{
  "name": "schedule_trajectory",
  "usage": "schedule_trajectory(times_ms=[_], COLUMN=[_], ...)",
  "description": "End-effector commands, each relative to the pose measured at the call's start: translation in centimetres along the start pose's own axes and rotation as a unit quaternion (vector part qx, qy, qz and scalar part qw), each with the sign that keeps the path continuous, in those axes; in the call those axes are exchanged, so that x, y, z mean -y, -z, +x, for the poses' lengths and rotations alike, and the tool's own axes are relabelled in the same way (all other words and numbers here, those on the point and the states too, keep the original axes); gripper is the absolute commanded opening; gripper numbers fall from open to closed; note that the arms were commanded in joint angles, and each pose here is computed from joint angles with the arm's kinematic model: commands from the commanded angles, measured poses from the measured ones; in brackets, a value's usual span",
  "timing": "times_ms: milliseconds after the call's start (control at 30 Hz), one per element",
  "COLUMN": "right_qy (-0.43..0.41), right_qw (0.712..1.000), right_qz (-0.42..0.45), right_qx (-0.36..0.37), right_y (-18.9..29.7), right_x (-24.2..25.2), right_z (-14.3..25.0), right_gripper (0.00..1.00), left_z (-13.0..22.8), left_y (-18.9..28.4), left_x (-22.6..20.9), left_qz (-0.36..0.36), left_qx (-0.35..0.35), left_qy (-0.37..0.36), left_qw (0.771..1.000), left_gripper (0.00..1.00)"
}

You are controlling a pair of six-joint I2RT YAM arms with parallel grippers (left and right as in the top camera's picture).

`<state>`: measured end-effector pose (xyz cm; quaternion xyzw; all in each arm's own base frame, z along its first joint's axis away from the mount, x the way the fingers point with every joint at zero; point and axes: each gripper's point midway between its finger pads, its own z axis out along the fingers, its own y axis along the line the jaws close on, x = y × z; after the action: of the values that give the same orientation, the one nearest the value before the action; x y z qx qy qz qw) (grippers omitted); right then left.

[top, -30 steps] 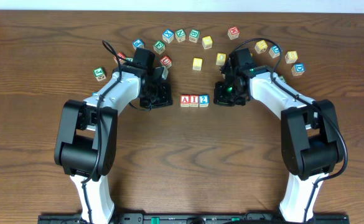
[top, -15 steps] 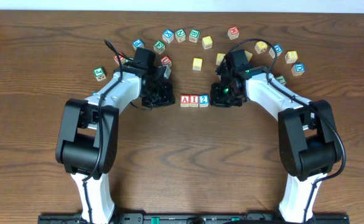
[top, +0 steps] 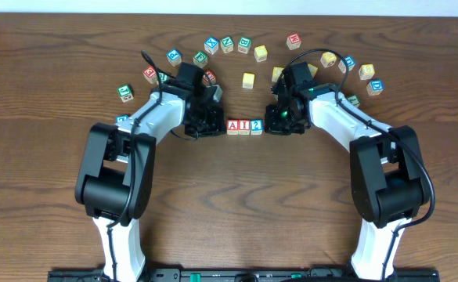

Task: Spell out AI2

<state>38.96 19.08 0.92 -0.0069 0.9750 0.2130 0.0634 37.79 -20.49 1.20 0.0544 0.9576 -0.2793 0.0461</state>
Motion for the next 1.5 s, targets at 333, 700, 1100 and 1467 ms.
schedule_trajectory(times_ms=[333,700,1100,1467], right_qy=[0.001,-0.003,-0.019,-0.020], right_qw=[1.000,1.000,1.000,1.000], right_qz=[-0.003,-0.002,0.003,0.003], right_qx=[-0.007,-0.010,-0.001,0.015], right_y=[-0.2,-0.3,-0.3,-0.4], right_x=[-0.6,-0.8,-0.6,-1.0], right_z=[0.6,0.8,0.4,-0.3], right_gripper=[0.01,0.01,0.01,0.01], left_z=[0.1,0.0,-0.5,-0.6], left_y=[-0.5,-0.5,-0.5,-0.5], left_x=[0.2,0.2,0.3,0.4], left_qz=[0.009,0.009,0.010,0.011], left_qx=[-0.002,-0.001,0.010,0.013], left_qy=[-0.006,-0.006,-0.013,-0.014], left_qw=[1.000,1.000,1.000,1.000], left_gripper=[0.07,0.07,0.07,0.07])
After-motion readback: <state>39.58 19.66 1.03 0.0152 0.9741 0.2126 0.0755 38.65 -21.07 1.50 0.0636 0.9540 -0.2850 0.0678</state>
